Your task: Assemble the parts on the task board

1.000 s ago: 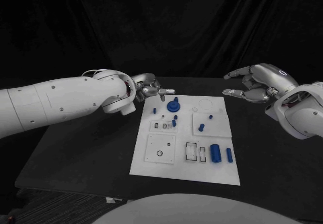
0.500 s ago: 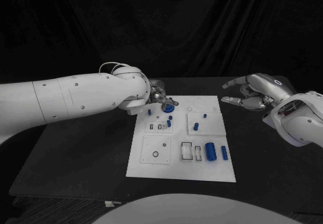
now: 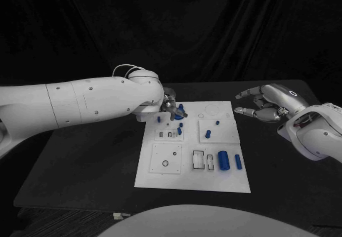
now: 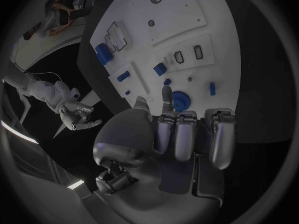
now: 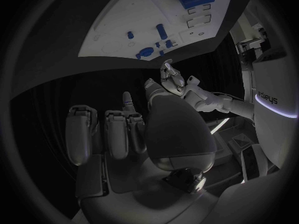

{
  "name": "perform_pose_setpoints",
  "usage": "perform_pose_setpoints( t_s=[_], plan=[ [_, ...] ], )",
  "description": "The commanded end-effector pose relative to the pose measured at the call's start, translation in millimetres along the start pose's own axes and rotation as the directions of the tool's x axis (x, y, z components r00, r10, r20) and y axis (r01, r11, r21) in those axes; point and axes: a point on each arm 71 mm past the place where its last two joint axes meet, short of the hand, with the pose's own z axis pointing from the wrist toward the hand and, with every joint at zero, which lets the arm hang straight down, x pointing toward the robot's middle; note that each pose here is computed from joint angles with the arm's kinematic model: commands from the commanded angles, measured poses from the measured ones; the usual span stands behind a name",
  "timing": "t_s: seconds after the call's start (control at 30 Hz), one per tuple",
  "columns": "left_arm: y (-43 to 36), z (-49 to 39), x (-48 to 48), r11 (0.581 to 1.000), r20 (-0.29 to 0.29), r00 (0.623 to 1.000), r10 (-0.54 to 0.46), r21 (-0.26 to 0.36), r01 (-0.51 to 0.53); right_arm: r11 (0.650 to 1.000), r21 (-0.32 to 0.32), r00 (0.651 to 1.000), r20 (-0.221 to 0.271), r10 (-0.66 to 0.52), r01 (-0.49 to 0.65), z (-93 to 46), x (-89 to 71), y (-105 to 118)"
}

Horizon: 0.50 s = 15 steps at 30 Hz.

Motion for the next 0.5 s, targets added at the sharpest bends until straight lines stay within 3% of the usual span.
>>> perform_pose_setpoints(
  t_s=[0.03,0.5],
  plan=[
    [2.7,1.4,3.6,1.0,-0.023,1.0,0.015,-0.014,-0.016,1.0,0.002,1.0,0.021,0.001,-0.002,-0.7,0.0,-0.9],
    [6.7,8.5,22.2,1.0,-0.059,0.998,0.004,0.003,-0.004,1.0,0.01,1.0,0.021,-0.001,0.001,-3.3,2.6,-5.8]
  ],
)
